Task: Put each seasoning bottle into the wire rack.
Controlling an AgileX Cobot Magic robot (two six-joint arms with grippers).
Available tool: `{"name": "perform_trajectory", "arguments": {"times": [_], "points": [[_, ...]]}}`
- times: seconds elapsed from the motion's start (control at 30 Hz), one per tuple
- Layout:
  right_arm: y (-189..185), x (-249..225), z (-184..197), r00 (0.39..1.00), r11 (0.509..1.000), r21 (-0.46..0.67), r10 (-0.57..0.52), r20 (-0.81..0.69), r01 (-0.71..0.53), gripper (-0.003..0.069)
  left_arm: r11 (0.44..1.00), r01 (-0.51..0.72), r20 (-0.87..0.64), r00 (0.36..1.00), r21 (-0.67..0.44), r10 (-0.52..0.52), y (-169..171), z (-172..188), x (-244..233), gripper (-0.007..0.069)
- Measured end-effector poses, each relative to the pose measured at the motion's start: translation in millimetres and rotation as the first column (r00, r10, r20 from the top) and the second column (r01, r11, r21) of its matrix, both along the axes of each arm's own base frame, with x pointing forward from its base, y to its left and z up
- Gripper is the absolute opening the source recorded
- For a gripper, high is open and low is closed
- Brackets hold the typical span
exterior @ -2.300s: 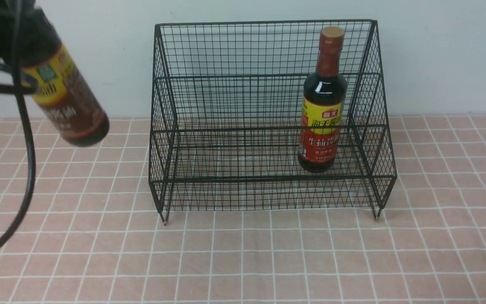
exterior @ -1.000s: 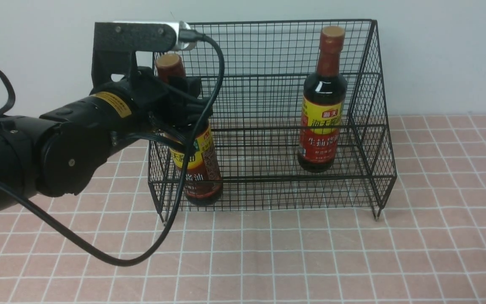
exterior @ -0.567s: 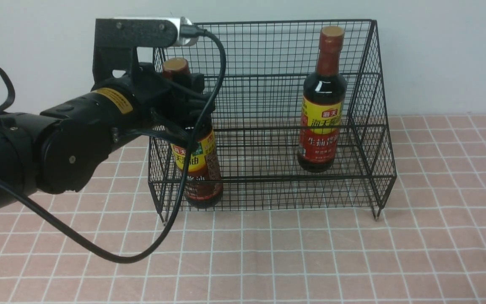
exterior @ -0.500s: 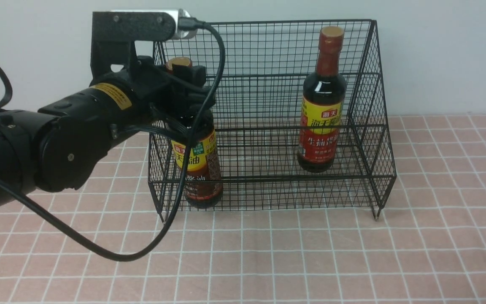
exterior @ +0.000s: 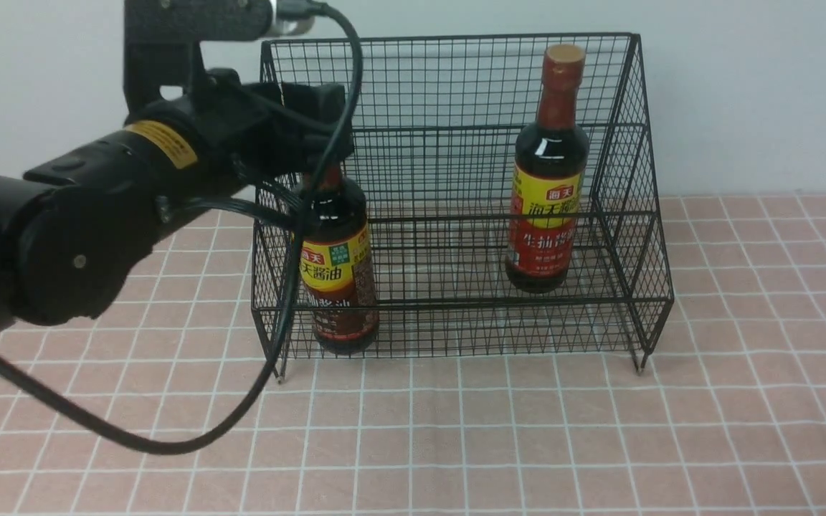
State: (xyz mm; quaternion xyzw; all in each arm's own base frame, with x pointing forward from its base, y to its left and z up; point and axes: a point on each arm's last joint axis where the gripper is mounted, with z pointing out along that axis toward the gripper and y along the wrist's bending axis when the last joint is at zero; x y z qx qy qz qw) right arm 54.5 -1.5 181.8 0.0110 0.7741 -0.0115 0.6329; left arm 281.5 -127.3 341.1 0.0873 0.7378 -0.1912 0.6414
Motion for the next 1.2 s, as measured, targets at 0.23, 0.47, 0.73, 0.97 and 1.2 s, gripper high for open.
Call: {"name": "perform_trajectory", "arguments": {"times": [0.23, 0.47, 0.73, 0.97, 1.2], "points": [[0.0, 0.0, 0.0, 1.000, 1.000, 0.000, 0.000, 0.000, 0.000, -0.0015, 1.000, 0.013, 0.094, 0.995, -0.016, -0.012, 14.9, 39.9, -34.8, 0.0348], [0.0, 0.0, 0.0, 1.000, 1.000, 0.000, 0.000, 0.000, 0.000, -0.0015, 0.998, 0.042, -0.003, 0.999, 0.051, -0.042, 38.1, 61.9, -90.5, 0.0057], [0.0, 0.0, 0.0, 1.000, 1.000, 0.000, 0.000, 0.000, 0.000, -0.0015, 0.993, 0.069, -0.098, 0.993, 0.094, -0.060, 65.9, 70.9, -155.3, -0.0007], [0.0, 0.0, 0.0, 1.000, 1.000, 0.000, 0.000, 0.000, 0.000, -0.0015, 0.996, 0.066, -0.035, 0.997, 0.066, -0.064, 86.3, 61.1, -199.9, -0.0007], [0.0, 0.0, 0.0, 1.000, 1.000, 0.000, 0.000, 0.000, 0.000, -0.0015, 0.996, 0.068, -0.028, 0.997, 0.064, -0.067, 95.3, 55.1, -220.0, -0.0007]]}}
